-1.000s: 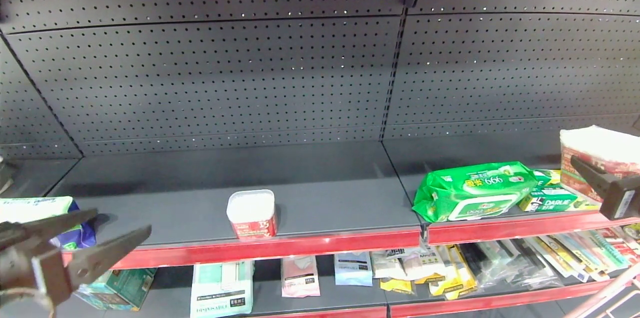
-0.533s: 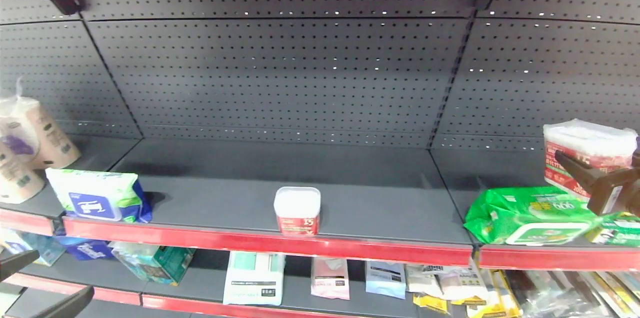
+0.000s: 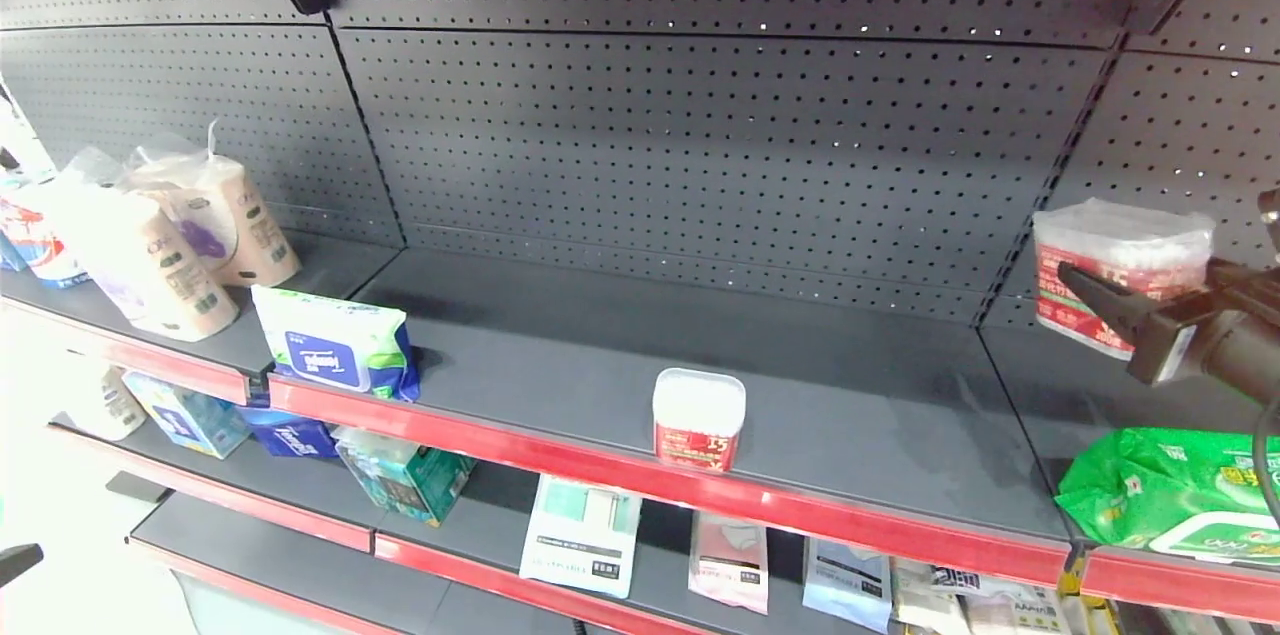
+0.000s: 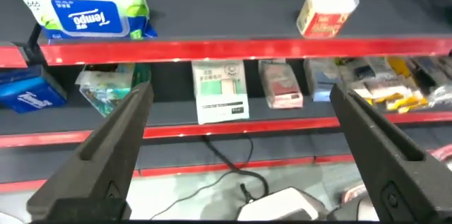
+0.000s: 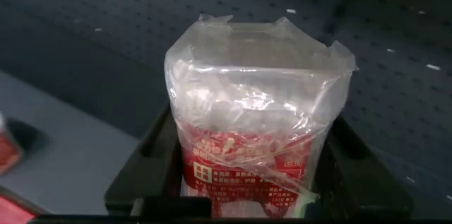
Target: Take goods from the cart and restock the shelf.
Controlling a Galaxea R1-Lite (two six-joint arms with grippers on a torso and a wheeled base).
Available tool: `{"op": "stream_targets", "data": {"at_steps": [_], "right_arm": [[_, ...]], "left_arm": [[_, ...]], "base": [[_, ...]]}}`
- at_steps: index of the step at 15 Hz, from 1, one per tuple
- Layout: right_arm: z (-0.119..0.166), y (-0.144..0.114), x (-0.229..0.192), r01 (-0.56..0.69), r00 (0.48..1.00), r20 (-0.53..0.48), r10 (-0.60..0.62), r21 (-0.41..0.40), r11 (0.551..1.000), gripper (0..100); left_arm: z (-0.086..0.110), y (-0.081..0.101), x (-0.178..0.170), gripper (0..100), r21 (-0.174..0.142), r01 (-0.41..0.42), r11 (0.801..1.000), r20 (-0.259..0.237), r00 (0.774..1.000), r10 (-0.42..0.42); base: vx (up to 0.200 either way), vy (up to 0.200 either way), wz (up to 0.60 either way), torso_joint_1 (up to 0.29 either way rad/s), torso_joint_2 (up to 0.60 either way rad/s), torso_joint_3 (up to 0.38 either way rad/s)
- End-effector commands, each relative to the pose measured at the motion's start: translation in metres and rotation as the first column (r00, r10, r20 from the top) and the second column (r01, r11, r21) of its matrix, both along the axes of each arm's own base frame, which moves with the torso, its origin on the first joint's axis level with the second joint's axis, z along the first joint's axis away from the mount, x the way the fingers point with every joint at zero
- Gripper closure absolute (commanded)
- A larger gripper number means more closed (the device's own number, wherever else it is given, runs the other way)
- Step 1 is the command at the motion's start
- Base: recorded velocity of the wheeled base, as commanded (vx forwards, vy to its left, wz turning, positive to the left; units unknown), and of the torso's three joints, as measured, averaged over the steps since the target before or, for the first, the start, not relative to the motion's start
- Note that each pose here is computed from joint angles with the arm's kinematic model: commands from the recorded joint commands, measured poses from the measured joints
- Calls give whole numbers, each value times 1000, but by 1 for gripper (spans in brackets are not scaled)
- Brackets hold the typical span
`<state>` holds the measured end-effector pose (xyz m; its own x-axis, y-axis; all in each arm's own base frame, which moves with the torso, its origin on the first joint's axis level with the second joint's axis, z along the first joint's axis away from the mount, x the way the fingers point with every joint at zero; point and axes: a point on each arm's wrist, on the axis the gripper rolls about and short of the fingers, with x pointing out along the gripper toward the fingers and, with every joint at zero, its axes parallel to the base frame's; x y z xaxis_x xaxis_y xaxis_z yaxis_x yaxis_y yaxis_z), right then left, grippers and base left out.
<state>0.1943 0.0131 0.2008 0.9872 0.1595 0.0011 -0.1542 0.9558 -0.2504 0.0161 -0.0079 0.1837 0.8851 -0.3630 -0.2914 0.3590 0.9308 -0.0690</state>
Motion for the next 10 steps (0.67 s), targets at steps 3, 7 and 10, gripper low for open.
{"op": "stream_targets", "data": {"at_steps": [3,7,10], "right_arm": [[-29,20,47,-208,967,-142,213,50,977,100],[-50,25,77,-351,917,-173,359,77,933,100],[-72,31,103,-449,871,-173,460,97,888,100]], "left_arm": [[-14,1,-19,0,13,5,1000,60,998,-6],[-22,2,-23,0,27,-21,999,66,998,20],[-25,2,-22,0,42,-24,999,59,998,21]], "base": [[0,0,0,0,0,0],[0,0,0,0,0,0],[0,0,0,0,0,0]]}}
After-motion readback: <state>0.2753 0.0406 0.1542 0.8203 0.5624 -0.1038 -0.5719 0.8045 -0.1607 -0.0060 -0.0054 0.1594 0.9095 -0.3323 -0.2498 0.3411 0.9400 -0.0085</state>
